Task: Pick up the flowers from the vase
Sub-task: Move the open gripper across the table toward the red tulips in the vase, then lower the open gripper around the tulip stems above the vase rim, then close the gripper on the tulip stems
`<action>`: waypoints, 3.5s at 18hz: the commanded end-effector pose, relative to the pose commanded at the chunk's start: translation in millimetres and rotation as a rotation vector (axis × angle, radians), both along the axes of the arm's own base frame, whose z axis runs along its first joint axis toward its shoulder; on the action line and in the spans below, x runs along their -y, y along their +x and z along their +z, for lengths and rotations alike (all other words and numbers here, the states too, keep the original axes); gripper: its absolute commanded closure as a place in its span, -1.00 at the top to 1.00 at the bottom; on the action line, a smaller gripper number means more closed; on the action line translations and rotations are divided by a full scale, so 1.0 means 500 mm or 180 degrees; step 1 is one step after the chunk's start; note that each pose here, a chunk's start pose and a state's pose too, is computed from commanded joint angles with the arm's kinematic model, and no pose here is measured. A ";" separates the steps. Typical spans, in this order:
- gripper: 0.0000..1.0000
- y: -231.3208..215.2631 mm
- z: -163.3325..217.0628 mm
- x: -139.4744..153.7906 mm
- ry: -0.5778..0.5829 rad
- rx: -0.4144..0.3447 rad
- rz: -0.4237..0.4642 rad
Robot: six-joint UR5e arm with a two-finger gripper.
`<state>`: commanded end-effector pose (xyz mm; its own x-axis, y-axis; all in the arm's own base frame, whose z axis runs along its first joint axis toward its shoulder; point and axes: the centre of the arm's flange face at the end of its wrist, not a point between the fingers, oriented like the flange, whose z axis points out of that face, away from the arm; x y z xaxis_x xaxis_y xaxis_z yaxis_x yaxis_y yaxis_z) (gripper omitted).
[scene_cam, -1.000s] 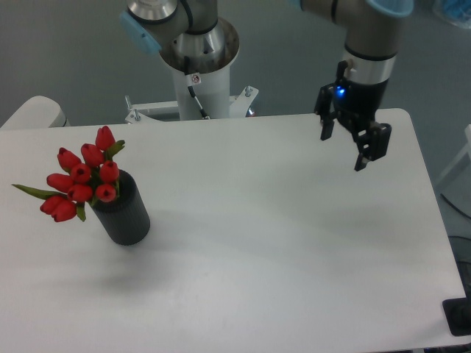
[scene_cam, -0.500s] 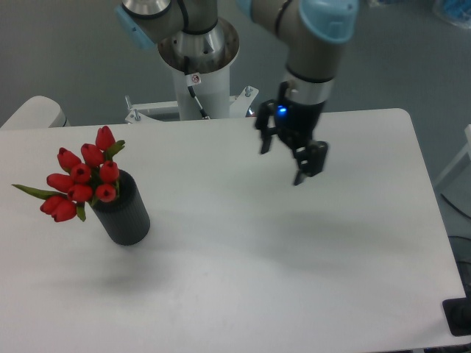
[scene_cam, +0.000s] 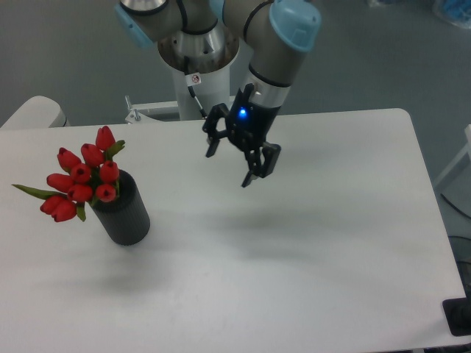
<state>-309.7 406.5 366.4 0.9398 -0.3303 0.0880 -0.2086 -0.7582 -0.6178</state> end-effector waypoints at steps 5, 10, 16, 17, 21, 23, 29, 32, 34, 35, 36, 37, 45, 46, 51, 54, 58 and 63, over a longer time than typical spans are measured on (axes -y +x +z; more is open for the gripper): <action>1.00 0.084 -0.010 -0.022 0.0301 0.0346 -0.0113; 1.00 0.154 -0.009 -0.066 0.0414 0.0398 -0.0375; 1.00 0.198 -0.037 -0.086 0.0443 0.0363 -0.0519; 1.00 0.200 -0.046 -0.084 0.0441 0.0367 -0.0519; 1.00 0.215 -0.053 -0.105 0.0502 0.0323 -0.0612; 1.00 0.213 -0.057 -0.110 0.0513 0.0351 -0.0608; 1.00 0.229 -0.073 -0.125 0.0535 0.0347 -0.0592; 1.00 0.231 -0.078 -0.137 0.0507 0.0392 -0.0580; 1.00 0.243 -0.080 -0.140 0.0479 0.0433 -0.0577; 1.00 0.249 -0.080 -0.141 0.0462 0.0460 -0.0560; 1.00 0.253 -0.076 -0.143 0.0454 0.0476 -0.0544; 1.00 0.255 -0.077 -0.143 0.0439 0.0489 -0.0534; 1.00 0.266 -0.083 -0.156 0.0397 0.0568 -0.0510; 1.00 0.267 -0.080 -0.158 0.0418 0.0590 -0.0507; 1.00 0.267 -0.083 -0.162 0.0442 0.0622 -0.0511; 1.00 0.282 -0.091 -0.170 0.0428 0.0650 -0.0563; 0.98 0.280 -0.091 -0.178 0.0473 0.0707 -0.0577; 0.51 0.272 -0.087 -0.184 0.0532 0.0752 -0.0574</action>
